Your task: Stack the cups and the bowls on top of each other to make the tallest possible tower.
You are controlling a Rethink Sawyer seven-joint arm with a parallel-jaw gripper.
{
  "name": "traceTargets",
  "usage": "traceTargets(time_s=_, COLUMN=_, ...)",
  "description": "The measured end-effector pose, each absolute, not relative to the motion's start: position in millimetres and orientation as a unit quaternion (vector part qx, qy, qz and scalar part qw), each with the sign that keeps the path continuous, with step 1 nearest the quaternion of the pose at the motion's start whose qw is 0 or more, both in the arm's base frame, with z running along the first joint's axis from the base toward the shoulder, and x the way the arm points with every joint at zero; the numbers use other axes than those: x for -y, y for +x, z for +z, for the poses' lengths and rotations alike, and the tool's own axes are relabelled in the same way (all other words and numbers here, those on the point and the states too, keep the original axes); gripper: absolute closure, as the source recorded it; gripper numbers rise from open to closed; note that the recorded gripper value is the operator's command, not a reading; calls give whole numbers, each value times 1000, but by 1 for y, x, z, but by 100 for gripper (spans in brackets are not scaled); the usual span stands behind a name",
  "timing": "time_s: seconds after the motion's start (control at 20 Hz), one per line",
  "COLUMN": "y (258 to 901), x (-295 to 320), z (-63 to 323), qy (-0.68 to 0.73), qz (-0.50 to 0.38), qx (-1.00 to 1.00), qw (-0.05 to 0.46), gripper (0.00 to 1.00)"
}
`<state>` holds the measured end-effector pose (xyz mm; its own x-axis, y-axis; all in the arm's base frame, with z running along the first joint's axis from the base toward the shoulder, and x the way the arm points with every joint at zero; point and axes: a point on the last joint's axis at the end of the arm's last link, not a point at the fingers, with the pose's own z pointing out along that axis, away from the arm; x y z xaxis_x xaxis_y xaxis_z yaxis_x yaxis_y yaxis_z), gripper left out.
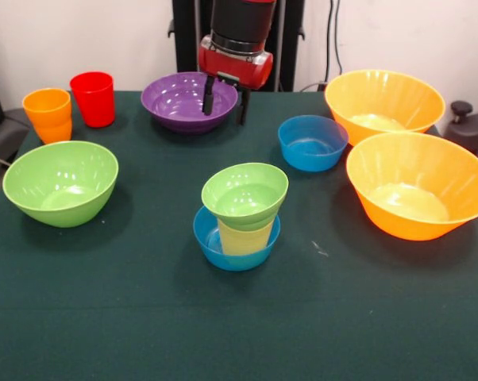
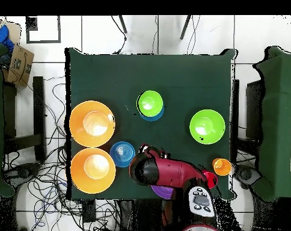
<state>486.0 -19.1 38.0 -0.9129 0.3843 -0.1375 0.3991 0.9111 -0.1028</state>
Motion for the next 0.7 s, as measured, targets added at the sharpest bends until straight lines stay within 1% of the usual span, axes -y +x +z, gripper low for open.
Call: traceTargets(time_s=0.7, y=461, x=31, z=15, qy=211, qz=-72, qx=-975, qw=21, gripper=0)
